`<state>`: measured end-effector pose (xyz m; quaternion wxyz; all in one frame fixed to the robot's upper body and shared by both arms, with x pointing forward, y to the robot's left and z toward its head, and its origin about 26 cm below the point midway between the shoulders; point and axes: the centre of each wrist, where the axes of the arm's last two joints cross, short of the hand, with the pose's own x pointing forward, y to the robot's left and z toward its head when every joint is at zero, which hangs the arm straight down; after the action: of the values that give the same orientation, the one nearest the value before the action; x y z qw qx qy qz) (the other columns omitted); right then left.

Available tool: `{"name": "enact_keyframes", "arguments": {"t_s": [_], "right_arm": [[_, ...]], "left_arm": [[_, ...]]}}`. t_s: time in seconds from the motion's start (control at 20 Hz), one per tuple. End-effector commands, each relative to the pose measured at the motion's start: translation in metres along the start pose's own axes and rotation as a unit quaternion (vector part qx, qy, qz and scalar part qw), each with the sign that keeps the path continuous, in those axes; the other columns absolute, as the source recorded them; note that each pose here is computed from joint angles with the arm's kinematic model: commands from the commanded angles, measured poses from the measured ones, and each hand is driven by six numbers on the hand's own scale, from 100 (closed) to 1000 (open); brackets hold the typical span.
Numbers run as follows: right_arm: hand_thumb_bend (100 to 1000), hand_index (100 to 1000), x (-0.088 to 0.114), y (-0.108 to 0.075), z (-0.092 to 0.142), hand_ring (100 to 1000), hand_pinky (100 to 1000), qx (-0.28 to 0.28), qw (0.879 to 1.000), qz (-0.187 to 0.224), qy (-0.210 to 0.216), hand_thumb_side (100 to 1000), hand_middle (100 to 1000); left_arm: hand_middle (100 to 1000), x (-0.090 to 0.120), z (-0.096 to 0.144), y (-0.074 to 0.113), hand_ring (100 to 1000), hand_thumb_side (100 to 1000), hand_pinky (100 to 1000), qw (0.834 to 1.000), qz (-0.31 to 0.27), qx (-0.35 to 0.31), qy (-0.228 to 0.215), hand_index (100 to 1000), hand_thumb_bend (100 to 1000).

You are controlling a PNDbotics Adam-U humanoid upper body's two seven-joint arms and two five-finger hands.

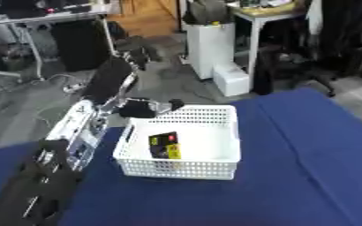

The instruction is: Pick up objects on the table and place them in the box.

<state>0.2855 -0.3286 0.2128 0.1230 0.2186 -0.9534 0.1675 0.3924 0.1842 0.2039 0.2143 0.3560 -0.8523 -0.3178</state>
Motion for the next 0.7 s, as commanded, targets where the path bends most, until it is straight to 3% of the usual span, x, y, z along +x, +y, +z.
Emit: {"name": "enact_keyframes", "arguments": {"t_s": [0.05, 0.15, 0.3, 0.45, 0.7], "right_arm": [[100, 463, 0.006, -0.003, -0.002, 273, 183, 0.043, 0.998, 0.03, -0.035, 1000, 379], [100, 461, 0.006, -0.002, 0.002, 271, 180, 0.03, 0.998, 0.029, -0.04, 1000, 376], [100, 460, 0.006, -0.001, 0.006, 269, 178, 0.029, 0.998, 0.035, -0.049, 1000, 375], [100, 459, 0.007, 0.001, 0.015, 269, 179, 0.039, 0.997, 0.047, -0.048, 1000, 374], [100, 457, 0.007, 0.004, 0.023, 269, 180, 0.059, 0.995, 0.065, -0.049, 1000, 373]], "left_arm": [[758, 0.033, 0.007, 0.033, 531, 758, 322, 0.995, 0.05, 0.081, -0.002, 795, 686], [727, 0.051, 0.022, 0.036, 500, 738, 301, 0.99, 0.098, 0.1, 0.012, 773, 685], [656, 0.072, 0.038, 0.041, 467, 717, 292, 0.976, 0.165, 0.14, -0.033, 720, 670], [613, 0.078, 0.042, 0.038, 438, 715, 290, 0.957, 0.216, 0.179, -0.075, 695, 613], [553, 0.086, 0.041, 0.035, 381, 703, 233, 0.937, 0.268, 0.202, -0.102, 602, 476]]}}
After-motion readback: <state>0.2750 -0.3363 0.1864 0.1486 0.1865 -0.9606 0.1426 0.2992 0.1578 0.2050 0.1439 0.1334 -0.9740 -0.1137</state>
